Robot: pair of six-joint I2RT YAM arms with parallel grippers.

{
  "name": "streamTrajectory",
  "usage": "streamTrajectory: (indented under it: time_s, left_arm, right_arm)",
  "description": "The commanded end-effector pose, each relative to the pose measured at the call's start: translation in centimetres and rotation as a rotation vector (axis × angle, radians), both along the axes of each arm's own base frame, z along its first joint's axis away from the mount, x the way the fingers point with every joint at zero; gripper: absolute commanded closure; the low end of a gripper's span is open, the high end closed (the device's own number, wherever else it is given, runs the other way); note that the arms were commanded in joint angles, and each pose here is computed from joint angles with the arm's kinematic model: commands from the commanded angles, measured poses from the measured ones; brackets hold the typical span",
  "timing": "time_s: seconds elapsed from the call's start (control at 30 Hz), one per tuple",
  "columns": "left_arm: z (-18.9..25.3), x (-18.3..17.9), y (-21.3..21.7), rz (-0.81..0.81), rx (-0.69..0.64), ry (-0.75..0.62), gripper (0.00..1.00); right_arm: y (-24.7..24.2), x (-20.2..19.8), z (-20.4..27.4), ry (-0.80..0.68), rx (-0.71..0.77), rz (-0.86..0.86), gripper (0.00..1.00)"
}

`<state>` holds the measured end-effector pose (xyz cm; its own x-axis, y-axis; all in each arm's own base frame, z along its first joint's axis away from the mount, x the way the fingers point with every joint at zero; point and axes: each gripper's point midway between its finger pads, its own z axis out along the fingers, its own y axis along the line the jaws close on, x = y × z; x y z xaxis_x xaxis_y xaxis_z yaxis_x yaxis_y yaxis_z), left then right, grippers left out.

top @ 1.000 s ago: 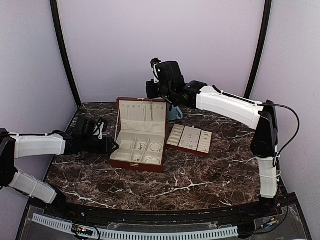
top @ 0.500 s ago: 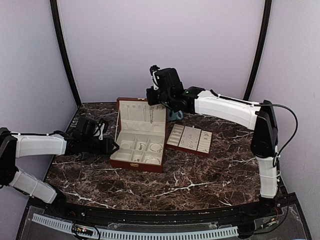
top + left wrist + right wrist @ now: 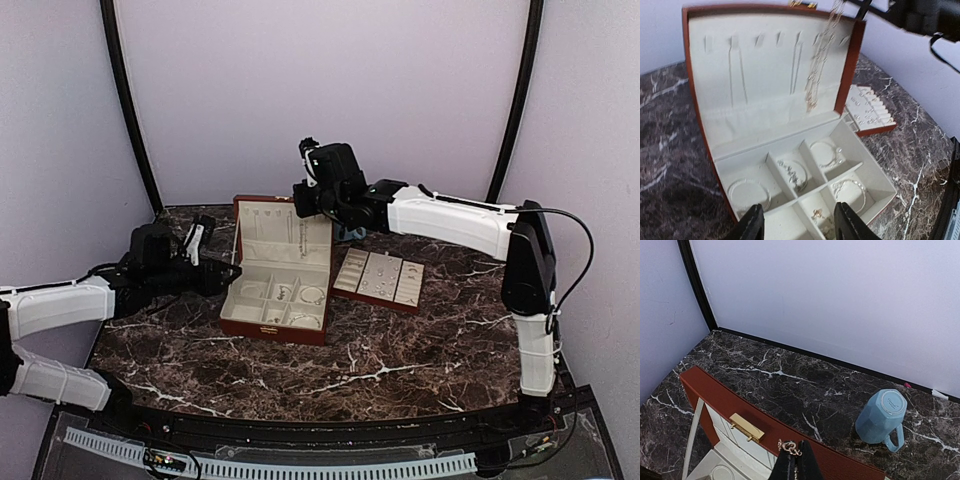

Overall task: Organize the mixed jewelry
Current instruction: Open the compartment pouch of the jewelry box.

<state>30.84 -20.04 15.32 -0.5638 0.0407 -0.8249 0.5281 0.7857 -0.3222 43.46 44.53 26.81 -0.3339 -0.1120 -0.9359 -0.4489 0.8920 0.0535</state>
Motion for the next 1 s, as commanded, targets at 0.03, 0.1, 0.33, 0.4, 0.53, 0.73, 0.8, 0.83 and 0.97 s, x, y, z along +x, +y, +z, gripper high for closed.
streamTrajectory:
  time_s: [0.03,0.1,0.33,0.4,0.53,0.73,0.8,0.83,0.97]
  left_arm:
    - [5.4,0.6,-2.3,-0.178,0.020,-0.383,0.48]
    - [5.5,1.4,-3.5,-0.217,0.072,-0.450,0.47]
    - [4.5,4.2,-6.9,-0.299,0.301,-0.694,0.41]
    - [3.7,5.3,-7.1,-0.293,0.347,-0.719,0.40]
    - [3.0,7.2,-7.3,-0.269,0.430,-0.784,0.37]
    - [1.2,9.2,-8.2,-0.298,0.515,-0.823,0.37]
    - [0.8,9.5,-8.5,-0.312,0.523,-0.829,0.38]
    - [1.1,9.7,-8.7,-0.307,0.519,-0.843,0.38]
    - [1.0,10.5,-9.1,-0.308,0.527,-0.853,0.39]
  right_arm:
    - [-0.5,0.1,4.3,-0.066,0.068,-0.006,1.00]
    - [-0.5,0.1,4.4,-0.065,0.073,-0.005,1.00]
    - [-0.4,0.0,4.6,-0.062,0.083,0.002,1.00]
    - [-0.5,-0.1,4.8,-0.064,0.086,0.004,1.00]
    - [-0.4,-0.2,5.2,-0.070,0.089,0.009,1.00]
    - [-0.1,-0.2,5.6,-0.071,0.103,0.025,1.00]
    - [0.0,-0.2,5.7,-0.071,0.106,0.029,1.00]
    - [0.1,-0.3,5.6,-0.069,0.105,0.033,1.00]
    - [0.3,-0.3,5.3,-0.063,0.103,0.038,1.00]
